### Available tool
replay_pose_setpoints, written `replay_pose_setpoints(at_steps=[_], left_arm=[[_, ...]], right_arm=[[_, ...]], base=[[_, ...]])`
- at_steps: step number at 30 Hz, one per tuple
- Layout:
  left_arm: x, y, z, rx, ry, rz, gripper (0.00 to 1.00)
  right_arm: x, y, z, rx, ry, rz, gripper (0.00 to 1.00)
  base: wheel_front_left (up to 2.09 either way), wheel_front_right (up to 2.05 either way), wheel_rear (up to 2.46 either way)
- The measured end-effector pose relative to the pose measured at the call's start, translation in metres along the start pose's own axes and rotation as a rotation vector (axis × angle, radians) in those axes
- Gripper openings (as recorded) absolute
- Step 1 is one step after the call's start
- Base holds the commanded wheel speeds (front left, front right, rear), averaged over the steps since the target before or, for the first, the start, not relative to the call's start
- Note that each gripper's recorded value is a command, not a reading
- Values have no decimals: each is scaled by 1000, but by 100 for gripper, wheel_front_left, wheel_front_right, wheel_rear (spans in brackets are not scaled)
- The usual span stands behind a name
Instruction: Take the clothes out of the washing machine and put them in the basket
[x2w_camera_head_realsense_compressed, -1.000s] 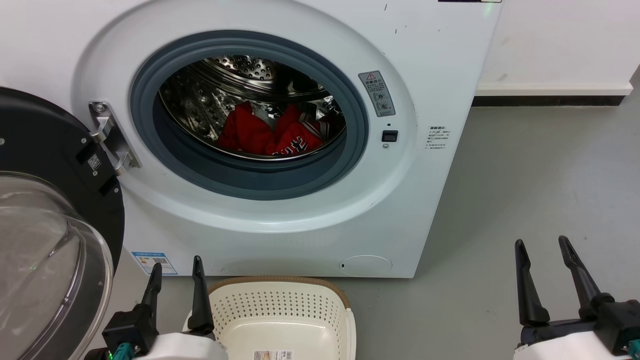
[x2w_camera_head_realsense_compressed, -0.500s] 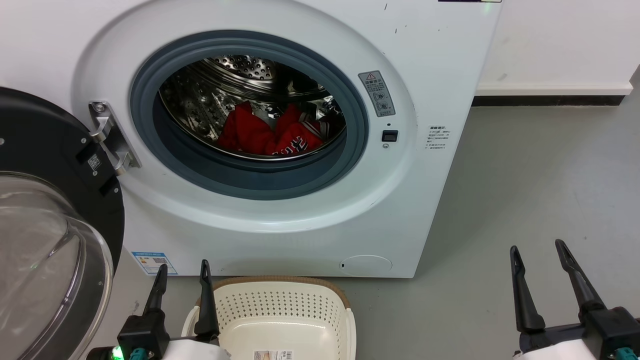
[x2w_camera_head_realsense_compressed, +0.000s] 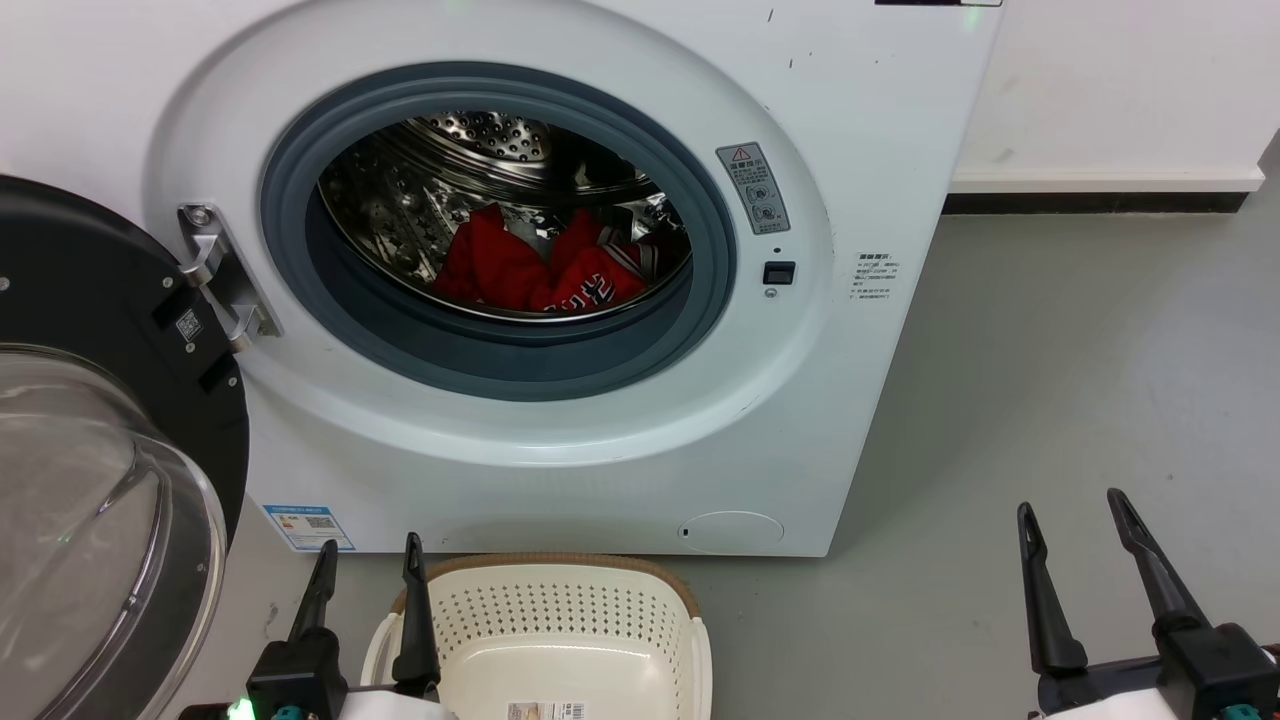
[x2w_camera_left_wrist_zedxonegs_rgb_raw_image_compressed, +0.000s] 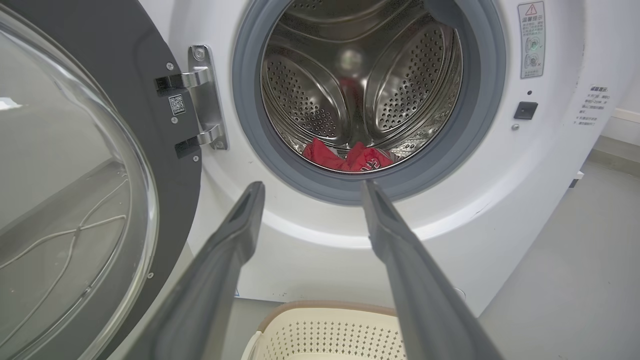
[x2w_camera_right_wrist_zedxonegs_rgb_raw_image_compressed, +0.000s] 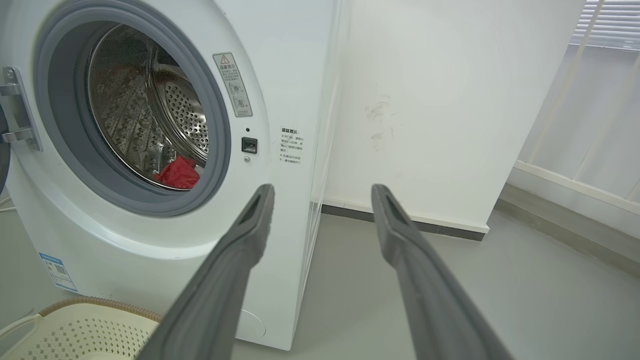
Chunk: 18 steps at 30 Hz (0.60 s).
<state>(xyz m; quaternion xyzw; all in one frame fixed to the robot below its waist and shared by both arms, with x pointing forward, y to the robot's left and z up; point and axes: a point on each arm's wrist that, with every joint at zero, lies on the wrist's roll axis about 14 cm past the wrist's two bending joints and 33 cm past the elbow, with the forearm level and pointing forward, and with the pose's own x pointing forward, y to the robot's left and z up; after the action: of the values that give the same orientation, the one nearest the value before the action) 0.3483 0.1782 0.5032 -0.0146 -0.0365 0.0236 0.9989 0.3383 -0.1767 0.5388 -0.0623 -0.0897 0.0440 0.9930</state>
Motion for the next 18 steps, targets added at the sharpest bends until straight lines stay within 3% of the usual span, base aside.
replay_pose_setpoints(at_steps=[18], left_arm=[[-1,0,-5,1,16,0,100]], right_arm=[[-2,-2,-8,31,23,-12,100]], base=[[0,0,0]])
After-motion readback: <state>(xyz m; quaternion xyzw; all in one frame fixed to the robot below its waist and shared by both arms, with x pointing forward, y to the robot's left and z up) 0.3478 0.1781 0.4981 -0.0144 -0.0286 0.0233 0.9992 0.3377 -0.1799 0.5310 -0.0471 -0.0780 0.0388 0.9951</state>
